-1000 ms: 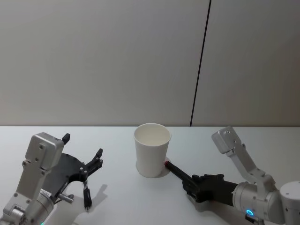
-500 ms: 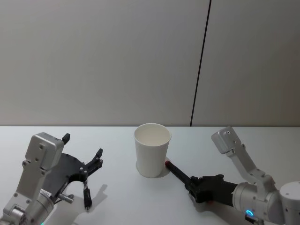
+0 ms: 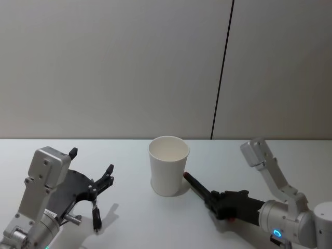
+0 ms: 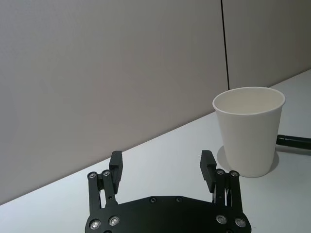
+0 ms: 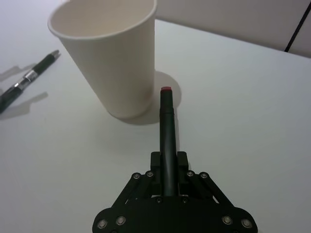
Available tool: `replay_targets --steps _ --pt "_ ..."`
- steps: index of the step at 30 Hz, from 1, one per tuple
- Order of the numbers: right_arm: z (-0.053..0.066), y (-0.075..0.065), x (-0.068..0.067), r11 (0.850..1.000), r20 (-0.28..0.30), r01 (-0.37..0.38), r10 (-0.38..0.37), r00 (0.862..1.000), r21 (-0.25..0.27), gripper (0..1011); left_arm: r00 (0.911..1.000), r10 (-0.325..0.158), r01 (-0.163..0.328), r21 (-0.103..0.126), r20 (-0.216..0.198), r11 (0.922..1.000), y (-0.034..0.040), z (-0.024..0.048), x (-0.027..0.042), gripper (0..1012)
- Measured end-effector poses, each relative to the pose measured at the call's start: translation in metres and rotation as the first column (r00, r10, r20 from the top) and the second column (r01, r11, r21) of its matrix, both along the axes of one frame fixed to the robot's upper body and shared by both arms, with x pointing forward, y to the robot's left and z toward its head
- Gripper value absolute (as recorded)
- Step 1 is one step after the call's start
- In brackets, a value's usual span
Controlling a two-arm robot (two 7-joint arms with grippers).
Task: Place the pen into the pen holder.
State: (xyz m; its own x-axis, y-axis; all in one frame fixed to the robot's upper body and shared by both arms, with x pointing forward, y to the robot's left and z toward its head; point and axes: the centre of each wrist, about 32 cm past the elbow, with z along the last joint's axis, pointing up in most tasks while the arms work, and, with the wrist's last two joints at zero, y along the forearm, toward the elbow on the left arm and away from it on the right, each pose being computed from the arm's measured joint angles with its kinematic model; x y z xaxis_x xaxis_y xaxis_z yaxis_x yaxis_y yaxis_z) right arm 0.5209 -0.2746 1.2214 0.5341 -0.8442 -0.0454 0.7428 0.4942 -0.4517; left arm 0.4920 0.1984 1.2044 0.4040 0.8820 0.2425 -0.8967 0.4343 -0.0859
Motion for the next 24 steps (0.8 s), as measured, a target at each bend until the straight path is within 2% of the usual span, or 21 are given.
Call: replay_targets --steps 7,12,13,18,24 --pt "0.000 -0.003 -0.002 0.997 0.040 0.025 -0.028 0.999 0.072 193 1.0000 0.000 0.000 0.000 0.000 1.0000 0.0000 0.0000 0.0000 1003" --pt "0.002 -0.007 -0.004 0.986 0.090 0.048 -0.063 0.994 0.157 193 1.0000 0.000 0.000 0.000 0.000 1.0000 0.0000 0.0000 0.0000 1003" --pt "0.002 -0.007 -0.004 0.986 0.090 0.048 -0.063 0.994 0.157 193 1.0000 0.000 0.000 0.000 0.000 1.0000 0.0000 0.0000 0.0000 1003" --pt "0.004 -0.010 -0.006 0.969 0.145 0.060 -0.097 0.985 0.238 193 1.0000 0.000 0.000 0.000 0.000 1.0000 0.0000 0.0000 0.0000 1003" --pt "0.008 -0.014 -0.006 0.945 0.218 0.060 -0.136 0.966 0.323 193 1.0000 0.000 0.000 0.000 0.000 1.0000 0.0000 0.0000 0.0000 1003"
